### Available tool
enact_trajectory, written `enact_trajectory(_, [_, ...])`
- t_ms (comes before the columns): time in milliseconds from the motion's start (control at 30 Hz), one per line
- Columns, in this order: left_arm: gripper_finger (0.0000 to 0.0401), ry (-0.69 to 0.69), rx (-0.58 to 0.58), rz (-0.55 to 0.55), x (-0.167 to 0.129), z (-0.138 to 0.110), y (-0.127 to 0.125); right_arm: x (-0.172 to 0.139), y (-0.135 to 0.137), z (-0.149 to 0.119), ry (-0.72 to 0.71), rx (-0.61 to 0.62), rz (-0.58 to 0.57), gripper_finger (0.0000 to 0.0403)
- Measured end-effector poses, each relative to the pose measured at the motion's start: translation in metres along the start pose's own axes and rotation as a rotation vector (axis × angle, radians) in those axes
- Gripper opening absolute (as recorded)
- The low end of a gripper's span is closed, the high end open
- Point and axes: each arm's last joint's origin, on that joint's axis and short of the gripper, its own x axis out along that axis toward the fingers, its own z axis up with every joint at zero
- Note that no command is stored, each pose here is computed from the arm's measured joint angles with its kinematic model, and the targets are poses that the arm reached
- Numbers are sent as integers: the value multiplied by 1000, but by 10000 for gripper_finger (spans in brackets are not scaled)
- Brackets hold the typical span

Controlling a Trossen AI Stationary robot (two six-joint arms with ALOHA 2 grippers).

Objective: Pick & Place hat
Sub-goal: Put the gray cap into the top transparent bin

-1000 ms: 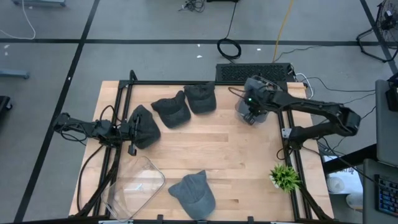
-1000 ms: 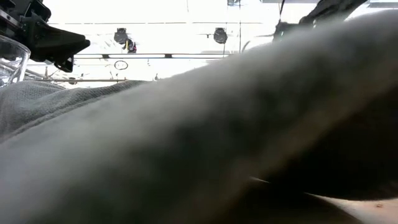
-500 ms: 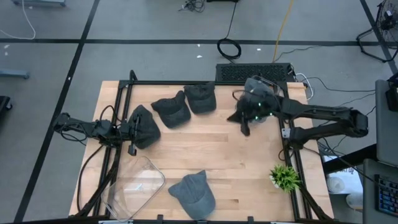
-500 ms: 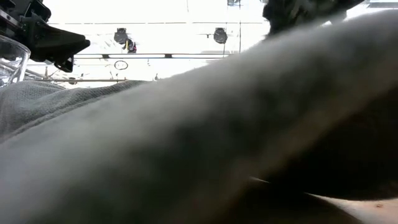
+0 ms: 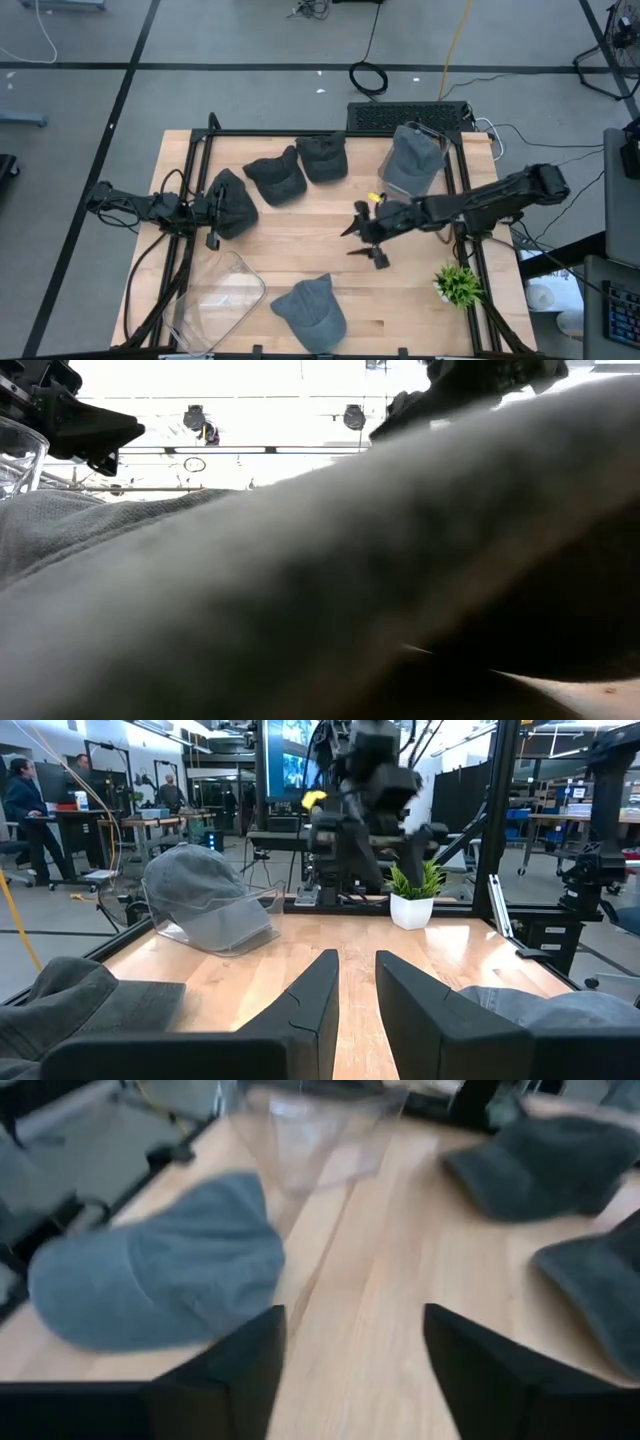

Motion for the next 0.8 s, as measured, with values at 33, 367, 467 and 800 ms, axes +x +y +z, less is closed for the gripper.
enact_trajectory(33, [76, 1, 0, 0, 0, 0, 0, 6, 1, 0, 32, 0, 9, 249])
enact_trajectory(367, [76, 1, 0, 0, 0, 0, 0, 59, 24, 17, 204, -37, 101, 278])
enact_trajectory(467, [76, 1, 0, 0, 0, 0, 0, 70, 31, 15, 214, -38, 172, 273])
enact_trajectory(800, [76, 0, 0, 0, 0, 0, 0, 109, 39, -4, 187, -17, 228, 263])
